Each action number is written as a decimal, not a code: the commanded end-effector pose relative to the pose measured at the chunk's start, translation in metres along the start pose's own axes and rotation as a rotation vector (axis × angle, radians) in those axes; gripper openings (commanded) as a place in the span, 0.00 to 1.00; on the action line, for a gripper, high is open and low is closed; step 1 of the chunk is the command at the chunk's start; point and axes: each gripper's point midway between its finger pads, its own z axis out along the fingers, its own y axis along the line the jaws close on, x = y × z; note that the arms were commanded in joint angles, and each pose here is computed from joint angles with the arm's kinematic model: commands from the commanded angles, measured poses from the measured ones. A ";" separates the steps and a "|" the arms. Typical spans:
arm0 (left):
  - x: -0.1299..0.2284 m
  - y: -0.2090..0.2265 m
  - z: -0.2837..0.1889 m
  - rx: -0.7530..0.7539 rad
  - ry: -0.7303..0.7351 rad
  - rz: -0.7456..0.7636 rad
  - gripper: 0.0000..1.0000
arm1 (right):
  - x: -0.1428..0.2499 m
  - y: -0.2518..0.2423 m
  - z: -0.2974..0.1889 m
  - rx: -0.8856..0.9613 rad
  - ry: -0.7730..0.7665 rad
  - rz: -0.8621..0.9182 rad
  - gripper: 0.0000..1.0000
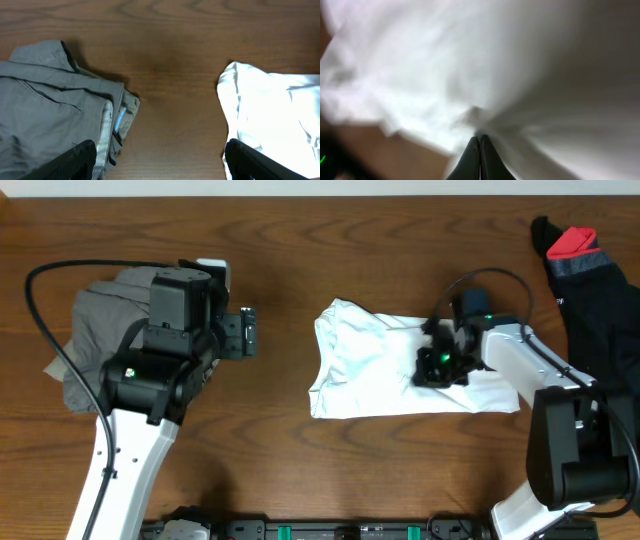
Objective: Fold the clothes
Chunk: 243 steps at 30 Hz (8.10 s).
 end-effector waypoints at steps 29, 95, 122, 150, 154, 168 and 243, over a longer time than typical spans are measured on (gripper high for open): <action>0.126 -0.142 0.165 0.477 0.699 -0.258 0.92 | -0.013 -0.049 -0.207 0.129 -0.599 0.136 0.58; 0.105 -0.269 0.104 0.360 0.547 0.436 0.65 | 0.002 -0.048 -0.197 0.120 -0.533 0.171 0.47; 0.106 -0.174 0.145 0.488 0.720 0.093 0.68 | 0.003 -0.048 -0.197 0.122 -0.528 0.165 0.48; 0.076 -0.306 0.102 0.862 0.541 0.149 0.68 | 0.004 -0.048 -0.197 0.121 -0.526 0.166 0.48; 0.075 -0.314 0.099 0.881 0.518 0.166 0.70 | 0.003 -0.048 -0.197 0.121 -0.527 0.166 0.49; 0.036 -0.237 0.111 0.711 0.480 0.036 0.47 | -0.001 0.022 -0.183 -0.111 -0.496 -0.115 0.50; 0.017 -0.057 0.055 0.323 0.454 -0.010 0.49 | -0.065 0.022 -0.040 0.295 -0.351 -0.120 0.18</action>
